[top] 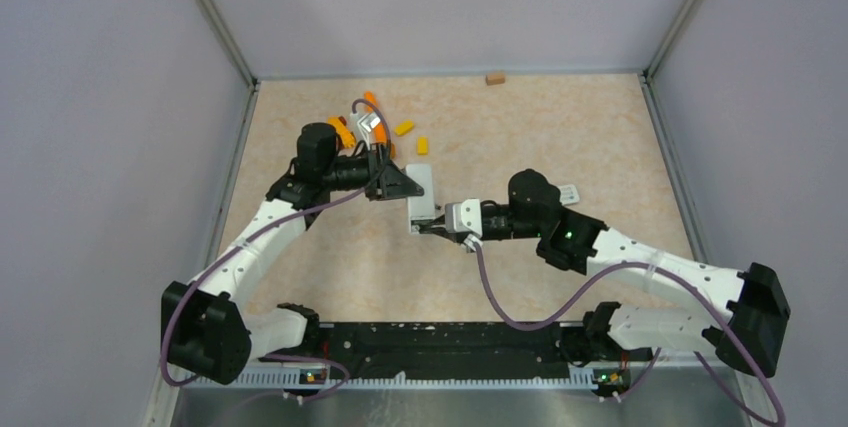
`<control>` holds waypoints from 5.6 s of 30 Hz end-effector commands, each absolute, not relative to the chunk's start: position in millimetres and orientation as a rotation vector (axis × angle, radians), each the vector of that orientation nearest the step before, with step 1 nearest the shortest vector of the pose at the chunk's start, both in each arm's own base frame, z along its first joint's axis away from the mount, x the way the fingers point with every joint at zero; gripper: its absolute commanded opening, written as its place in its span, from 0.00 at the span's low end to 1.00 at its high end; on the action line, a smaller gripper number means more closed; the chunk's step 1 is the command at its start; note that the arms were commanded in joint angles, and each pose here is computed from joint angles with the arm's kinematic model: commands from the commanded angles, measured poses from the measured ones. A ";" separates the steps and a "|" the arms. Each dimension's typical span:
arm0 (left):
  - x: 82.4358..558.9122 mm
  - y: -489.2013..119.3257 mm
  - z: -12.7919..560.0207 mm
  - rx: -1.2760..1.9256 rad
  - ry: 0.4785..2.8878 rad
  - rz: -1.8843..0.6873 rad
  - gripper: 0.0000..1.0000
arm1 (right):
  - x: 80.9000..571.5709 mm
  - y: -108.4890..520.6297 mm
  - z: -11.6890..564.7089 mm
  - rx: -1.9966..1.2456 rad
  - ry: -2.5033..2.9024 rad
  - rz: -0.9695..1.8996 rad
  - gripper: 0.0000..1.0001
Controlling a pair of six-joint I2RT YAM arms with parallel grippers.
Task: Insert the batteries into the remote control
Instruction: Load the battery into the remote control.
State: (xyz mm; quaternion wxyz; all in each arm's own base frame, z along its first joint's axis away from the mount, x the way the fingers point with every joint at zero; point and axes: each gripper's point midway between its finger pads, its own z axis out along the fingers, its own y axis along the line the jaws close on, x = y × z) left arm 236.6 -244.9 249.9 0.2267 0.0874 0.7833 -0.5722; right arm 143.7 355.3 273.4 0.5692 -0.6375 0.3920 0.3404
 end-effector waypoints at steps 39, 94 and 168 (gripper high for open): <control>230.4 -252.5 281.5 0.351 2.074 -1.687 0.00 | 151.6 369.8 262.8 -1.573 0.978 0.762 0.20; 244.9 -249.8 285.1 0.283 2.048 -1.675 0.00 | 187.3 365.2 257.1 -0.194 2.162 1.427 0.89; 278.2 -187.2 313.1 -0.026 1.806 -1.207 0.00 | 230.8 275.8 262.4 -0.397 1.899 0.777 0.72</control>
